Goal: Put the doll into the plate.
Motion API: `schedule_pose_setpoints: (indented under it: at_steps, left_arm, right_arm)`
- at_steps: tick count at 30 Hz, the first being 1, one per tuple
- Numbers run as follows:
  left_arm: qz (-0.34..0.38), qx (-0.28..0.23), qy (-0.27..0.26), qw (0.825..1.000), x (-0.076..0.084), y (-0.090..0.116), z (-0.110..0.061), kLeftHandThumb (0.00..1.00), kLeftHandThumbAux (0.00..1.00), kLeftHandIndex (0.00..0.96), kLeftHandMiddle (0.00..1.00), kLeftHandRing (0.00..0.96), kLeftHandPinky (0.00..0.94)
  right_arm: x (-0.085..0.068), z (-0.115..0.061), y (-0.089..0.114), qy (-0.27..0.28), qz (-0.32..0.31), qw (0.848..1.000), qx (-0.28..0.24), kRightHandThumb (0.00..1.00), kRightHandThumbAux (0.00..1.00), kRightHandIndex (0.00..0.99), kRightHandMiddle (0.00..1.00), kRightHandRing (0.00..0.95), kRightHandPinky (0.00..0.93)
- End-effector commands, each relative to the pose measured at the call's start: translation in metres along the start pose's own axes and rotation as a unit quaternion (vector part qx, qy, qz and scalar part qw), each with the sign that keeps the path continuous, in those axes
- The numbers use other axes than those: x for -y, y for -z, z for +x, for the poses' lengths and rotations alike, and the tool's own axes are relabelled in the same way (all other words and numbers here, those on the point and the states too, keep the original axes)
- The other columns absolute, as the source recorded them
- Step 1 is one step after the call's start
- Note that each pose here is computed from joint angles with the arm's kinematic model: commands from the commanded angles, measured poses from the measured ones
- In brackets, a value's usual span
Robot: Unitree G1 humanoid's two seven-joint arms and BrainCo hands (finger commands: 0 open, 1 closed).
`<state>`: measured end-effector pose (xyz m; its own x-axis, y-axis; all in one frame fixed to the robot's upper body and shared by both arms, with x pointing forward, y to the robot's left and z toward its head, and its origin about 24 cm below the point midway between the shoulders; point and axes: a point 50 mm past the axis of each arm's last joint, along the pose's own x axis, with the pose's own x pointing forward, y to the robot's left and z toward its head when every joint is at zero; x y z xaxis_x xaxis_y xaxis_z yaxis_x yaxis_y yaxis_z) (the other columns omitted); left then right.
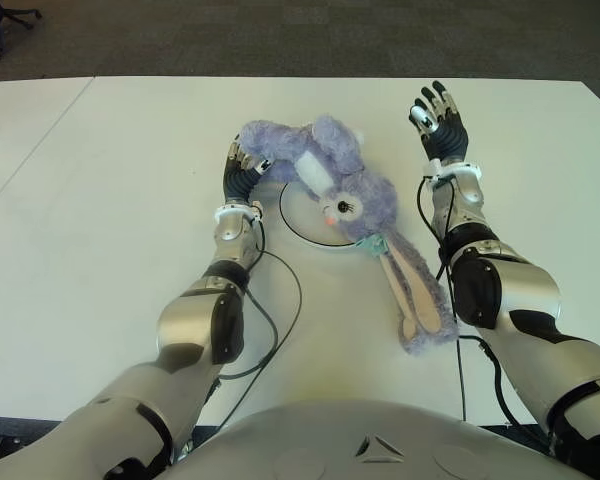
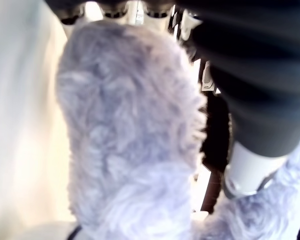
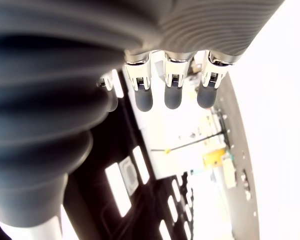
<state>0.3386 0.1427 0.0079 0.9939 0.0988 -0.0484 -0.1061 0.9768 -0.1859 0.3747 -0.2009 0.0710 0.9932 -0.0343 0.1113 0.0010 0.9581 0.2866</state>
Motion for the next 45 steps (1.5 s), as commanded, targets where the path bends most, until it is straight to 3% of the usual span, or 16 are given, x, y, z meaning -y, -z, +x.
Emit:
schedule_pose_setpoints:
  at_steps: [1,8,17,22,34,39,45]
  left_arm:
    - [0.018,-0.235,-0.036,0.971,-0.027,0.078,-0.048,0.000,0.741,0.084,0.194,0.221,0.230]
    - [0.019,-0.236,-0.035,0.971,-0.031,0.078,-0.049,0.000,0.742,0.087,0.192,0.220,0.239]
    - [0.021,-0.233,-0.037,0.972,-0.035,0.077,-0.049,0.000,0.749,0.087,0.197,0.232,0.258]
    - [0.022,-0.233,-0.038,0.972,-0.037,0.077,-0.049,0.000,0.747,0.093,0.202,0.236,0.254]
    - [0.030,-0.230,-0.037,0.972,-0.042,0.076,-0.049,0.004,0.756,0.093,0.212,0.250,0.279]
    - [0.029,-0.228,-0.037,0.973,-0.044,0.075,-0.048,0.022,0.766,0.092,0.208,0.248,0.280]
    - [0.039,-0.222,-0.037,0.974,-0.046,0.073,-0.048,0.066,0.778,0.095,0.196,0.240,0.284]
  right_arm:
    - [0.011,-0.032,0.046,0.062,0.013,0.996,-0.060,0.000,0.766,0.050,0.047,0.024,0.019]
    - [0.012,-0.045,0.062,0.082,0.015,0.993,-0.085,0.000,0.740,0.066,0.061,0.039,0.050]
    - [0.030,-0.072,0.080,0.110,-0.022,0.987,-0.113,0.000,0.735,0.075,0.076,0.060,0.074]
    - [0.031,-0.085,0.091,0.113,-0.027,0.985,-0.124,0.000,0.734,0.074,0.080,0.067,0.084]
    - [0.028,-0.108,0.110,0.116,-0.060,0.980,-0.151,0.000,0.688,0.111,0.101,0.094,0.116]
    - [0.027,-0.114,0.119,0.113,-0.098,0.970,-0.193,0.000,0.666,0.113,0.088,0.083,0.100]
    - [0.011,-0.121,0.130,0.101,-0.154,0.960,-0.211,0.000,0.694,0.106,0.076,0.071,0.096]
